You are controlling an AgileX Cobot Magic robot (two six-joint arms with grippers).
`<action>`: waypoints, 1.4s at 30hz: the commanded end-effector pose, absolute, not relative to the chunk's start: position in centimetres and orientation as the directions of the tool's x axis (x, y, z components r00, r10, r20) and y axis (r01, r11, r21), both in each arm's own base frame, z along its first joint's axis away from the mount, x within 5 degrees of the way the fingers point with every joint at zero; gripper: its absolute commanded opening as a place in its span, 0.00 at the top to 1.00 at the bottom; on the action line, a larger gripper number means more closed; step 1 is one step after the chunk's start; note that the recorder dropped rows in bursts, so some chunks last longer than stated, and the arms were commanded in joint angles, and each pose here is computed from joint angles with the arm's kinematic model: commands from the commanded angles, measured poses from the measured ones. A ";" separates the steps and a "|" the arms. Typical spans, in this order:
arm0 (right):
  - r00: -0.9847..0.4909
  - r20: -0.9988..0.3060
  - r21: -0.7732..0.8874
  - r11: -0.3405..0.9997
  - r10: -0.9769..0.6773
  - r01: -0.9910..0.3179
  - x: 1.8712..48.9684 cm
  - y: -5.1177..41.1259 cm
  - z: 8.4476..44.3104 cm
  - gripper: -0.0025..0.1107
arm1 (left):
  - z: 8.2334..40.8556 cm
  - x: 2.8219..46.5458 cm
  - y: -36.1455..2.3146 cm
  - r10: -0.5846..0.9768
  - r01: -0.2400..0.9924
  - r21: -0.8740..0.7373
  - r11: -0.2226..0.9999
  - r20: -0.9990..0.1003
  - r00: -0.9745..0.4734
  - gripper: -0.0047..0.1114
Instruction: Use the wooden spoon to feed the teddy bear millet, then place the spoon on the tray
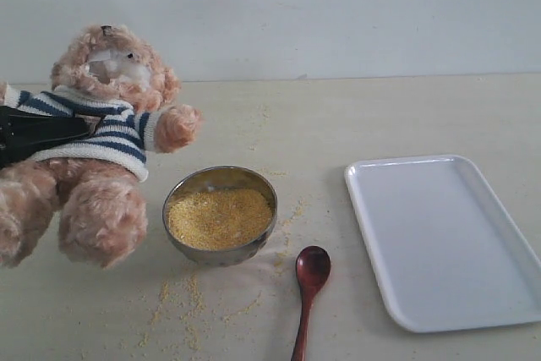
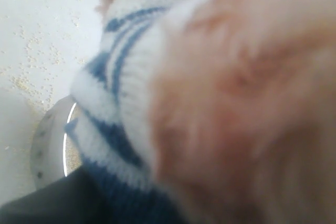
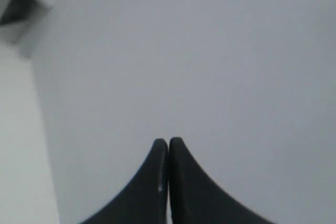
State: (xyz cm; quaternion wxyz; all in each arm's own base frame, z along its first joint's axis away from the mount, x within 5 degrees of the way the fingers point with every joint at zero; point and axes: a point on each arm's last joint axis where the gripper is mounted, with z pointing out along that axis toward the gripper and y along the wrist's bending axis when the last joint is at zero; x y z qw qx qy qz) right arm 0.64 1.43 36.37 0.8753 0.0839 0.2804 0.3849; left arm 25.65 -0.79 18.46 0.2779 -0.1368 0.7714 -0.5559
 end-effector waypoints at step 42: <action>-0.669 -0.727 0.129 0.927 -0.152 -0.352 17.1 15.6 23.9 0.98 | 19.0 25.6 -1.0 -0.512 0.146 -0.930 0.338 -0.312 -0.800 0.92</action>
